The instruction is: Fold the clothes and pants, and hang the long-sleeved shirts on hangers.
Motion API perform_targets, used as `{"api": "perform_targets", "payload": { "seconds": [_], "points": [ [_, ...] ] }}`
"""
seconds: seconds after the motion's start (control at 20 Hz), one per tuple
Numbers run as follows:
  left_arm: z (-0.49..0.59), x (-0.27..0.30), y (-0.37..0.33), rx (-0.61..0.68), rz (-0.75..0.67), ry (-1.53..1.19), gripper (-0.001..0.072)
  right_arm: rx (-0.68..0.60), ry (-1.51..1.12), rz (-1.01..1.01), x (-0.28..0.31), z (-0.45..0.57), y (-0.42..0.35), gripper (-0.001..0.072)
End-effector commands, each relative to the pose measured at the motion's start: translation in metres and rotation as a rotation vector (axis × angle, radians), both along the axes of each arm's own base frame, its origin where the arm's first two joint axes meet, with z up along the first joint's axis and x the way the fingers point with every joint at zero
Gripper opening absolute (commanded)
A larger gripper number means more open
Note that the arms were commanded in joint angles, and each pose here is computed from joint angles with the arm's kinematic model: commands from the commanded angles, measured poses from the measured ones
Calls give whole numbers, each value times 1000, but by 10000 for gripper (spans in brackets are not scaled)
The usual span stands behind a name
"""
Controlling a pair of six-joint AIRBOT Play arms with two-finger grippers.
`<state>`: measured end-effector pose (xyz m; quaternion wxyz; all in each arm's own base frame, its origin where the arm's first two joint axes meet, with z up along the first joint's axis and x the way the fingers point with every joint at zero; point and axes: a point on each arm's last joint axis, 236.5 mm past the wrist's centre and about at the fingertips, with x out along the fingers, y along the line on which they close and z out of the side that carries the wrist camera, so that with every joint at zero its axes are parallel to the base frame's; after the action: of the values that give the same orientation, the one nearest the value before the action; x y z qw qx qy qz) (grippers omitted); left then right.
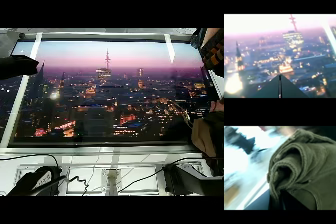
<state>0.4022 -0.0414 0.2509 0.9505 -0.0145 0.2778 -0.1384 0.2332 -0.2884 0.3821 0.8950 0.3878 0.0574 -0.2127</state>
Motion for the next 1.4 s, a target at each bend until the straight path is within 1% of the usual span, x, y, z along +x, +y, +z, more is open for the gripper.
{"api": "perform_targets", "payload": {
  "seconds": [0.0, 0.15, 0.25, 0.35, 0.4, 0.45, 0.5, 0.55, 0.65, 0.8, 0.85, 1.0, 1.05, 1.15, 1.2, 1.35],
  "points": [
    [4, -1, 4, 16, 11, -15, 20, 97, 234, -319, -100, -48, -36, 40],
    [4, -1, 4, 16, 12, -15, 20, 161, 387, -499, -163, -77, -48, 40],
    [4, -1, 4, 16, 12, -15, 21, 246, 412, -627, -196, -89, -50, 40],
    [4, -1, 4, 16, 11, -15, 21, 278, 399, -744, -221, -89, -55, 44],
    [4, -1, 4, 16, 11, -15, 21, 273, 385, -781, -228, -86, -60, 116],
    [4, -1, 4, 16, 11, -15, 21, 267, 376, -799, -230, -84, -62, 329],
    [4, -1, 4, 16, 11, -15, 21, 259, 371, -805, -231, -82, -64, 569],
    [4, -1, 4, 16, 11, -15, 21, 254, 365, -803, -230, -81, -65, 699],
    [4, -1, 4, 16, 11, -15, 21, 236, 340, -798, -226, -76, -69, 691],
    [4, -1, 4, 16, 11, -15, 21, 241, 253, -711, -201, -68, -69, 683],
    [4, -1, 4, 16, 11, -15, 20, 244, 227, -674, -191, -65, -69, 661],
    [4, -1, 4, 16, 11, -15, 21, 241, 145, -505, -142, -55, -63, 478],
    [4, -1, 4, 16, 11, -15, 21, 236, 117, -426, -120, -49, -57, 364],
    [4, -1, 4, 16, 11, -14, 21, 163, 87, -209, -65, -35, -33, 61],
    [4, -1, 4, 16, 11, -14, 21, 119, 80, -105, -40, -29, -18, 41],
    [4, -1, 4, 16, 11, -15, 21, 65, 100, 180, 33, -29, 41, 40]
  ]
}}
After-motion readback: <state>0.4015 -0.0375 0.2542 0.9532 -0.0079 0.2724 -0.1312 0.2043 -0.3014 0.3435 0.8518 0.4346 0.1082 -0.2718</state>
